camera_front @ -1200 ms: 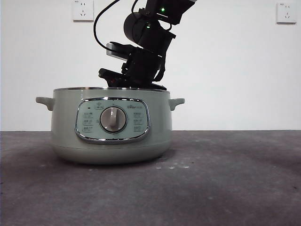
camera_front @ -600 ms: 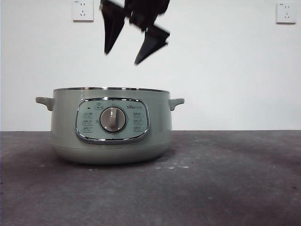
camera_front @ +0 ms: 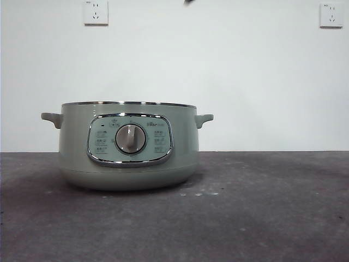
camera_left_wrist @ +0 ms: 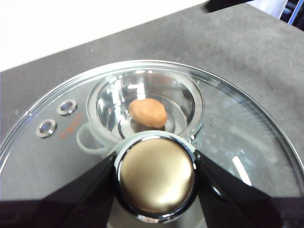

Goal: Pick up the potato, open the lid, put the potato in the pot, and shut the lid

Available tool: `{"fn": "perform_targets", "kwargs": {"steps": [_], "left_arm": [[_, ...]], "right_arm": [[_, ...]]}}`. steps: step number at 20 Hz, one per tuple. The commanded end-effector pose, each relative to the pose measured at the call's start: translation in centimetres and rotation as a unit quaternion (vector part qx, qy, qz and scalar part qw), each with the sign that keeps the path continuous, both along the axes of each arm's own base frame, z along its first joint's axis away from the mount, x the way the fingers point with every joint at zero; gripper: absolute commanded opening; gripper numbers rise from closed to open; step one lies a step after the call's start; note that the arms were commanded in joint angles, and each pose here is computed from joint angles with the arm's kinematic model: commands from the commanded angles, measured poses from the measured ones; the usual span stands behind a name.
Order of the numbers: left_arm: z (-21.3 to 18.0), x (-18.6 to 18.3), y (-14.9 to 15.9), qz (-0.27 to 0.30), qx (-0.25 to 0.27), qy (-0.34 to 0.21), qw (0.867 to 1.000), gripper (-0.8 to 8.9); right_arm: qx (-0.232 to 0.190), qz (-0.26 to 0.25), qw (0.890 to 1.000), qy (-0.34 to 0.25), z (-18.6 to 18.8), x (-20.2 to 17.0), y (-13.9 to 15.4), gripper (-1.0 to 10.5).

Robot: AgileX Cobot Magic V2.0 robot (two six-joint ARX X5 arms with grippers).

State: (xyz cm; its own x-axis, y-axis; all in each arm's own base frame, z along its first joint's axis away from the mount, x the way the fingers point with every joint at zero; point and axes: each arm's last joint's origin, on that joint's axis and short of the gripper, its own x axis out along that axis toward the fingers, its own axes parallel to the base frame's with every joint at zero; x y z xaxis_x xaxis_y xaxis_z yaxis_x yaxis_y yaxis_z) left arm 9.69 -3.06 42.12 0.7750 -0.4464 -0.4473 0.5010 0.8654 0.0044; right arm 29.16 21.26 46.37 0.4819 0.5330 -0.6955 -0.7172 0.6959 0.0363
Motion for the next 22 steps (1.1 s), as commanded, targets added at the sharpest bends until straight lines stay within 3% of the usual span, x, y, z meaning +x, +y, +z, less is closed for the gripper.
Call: {"fn": "perform_targets", "kwargs": {"steps": [1,10,16,22], "left_arm": [[0.7,0.7,-0.2,-0.004,-0.012,-0.030,0.999,-0.08],[-0.9,9.3,-4.1,-0.076,-0.023,-0.007,0.997,-0.08],[-3.8,15.7,-8.0,-0.083,-0.003,-0.002,0.997,-0.08],[-7.1,20.3,-9.7,-0.082,0.013,-0.002,0.997,-0.08]], "right_arm": [[-0.016,0.004,1.000,0.018,0.5,-3.1,-2.1,4.0],[-0.041,0.003,0.998,0.056,-3.4,-16.2,-11.4,4.0],[-0.011,-0.030,0.997,0.066,-7.7,-21.2,-15.0,4.0],[0.011,-0.062,0.994,0.085,-11.1,-24.0,-17.0,4.0]]}}
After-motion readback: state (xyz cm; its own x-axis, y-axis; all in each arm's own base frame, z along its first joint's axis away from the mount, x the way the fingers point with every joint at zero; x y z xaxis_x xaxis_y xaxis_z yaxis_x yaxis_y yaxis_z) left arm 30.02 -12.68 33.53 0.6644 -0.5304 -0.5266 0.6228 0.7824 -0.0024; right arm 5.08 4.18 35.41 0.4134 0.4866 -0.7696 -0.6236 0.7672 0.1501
